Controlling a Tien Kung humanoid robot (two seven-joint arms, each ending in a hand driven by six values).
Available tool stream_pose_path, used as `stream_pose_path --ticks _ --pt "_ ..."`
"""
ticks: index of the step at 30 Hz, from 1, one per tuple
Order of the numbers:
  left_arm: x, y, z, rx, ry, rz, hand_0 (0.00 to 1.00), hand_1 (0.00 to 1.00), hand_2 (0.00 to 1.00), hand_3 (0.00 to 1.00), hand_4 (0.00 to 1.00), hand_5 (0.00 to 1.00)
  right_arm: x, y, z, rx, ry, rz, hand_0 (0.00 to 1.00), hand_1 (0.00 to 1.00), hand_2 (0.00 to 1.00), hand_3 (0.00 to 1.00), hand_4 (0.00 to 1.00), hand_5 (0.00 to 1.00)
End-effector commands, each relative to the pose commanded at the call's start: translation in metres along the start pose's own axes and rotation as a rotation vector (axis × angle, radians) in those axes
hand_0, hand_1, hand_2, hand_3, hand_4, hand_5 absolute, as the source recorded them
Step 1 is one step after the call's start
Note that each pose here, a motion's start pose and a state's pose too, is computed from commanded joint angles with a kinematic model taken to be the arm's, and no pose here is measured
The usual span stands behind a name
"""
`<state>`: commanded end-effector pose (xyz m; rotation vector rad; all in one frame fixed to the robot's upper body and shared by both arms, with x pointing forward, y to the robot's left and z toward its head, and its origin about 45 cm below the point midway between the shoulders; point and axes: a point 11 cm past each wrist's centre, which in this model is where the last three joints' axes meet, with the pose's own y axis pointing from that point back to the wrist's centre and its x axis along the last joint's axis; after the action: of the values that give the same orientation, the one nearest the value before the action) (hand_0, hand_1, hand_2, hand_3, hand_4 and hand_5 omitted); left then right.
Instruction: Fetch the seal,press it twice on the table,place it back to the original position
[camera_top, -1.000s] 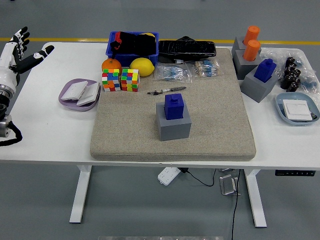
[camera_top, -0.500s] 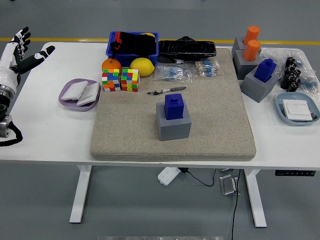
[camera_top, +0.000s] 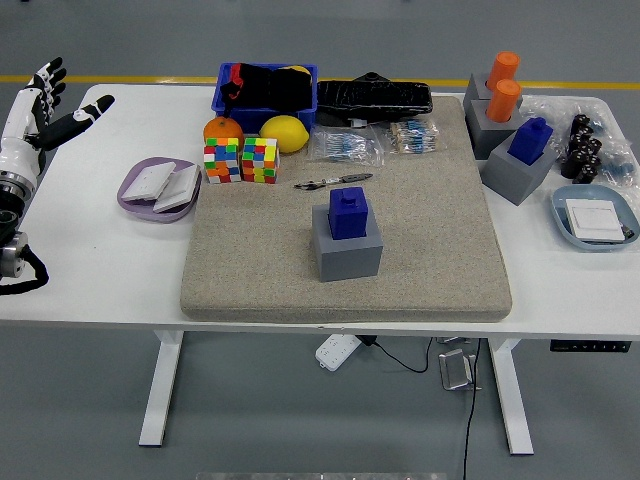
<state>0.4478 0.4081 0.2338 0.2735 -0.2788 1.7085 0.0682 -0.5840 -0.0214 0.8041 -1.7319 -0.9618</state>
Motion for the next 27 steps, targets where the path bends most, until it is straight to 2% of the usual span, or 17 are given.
stream_pose_path --ticks 27 --pt "0.0012 -0.0015 0.0031 -0.005 0.001 0.001 0.988 0.998 0.998 0.995 0.991 0.392 -0.0013 0.0001 -0.0019 0.003 0.000 -0.003 0.788 0.721 0.729 0.664 0.803 0.492"
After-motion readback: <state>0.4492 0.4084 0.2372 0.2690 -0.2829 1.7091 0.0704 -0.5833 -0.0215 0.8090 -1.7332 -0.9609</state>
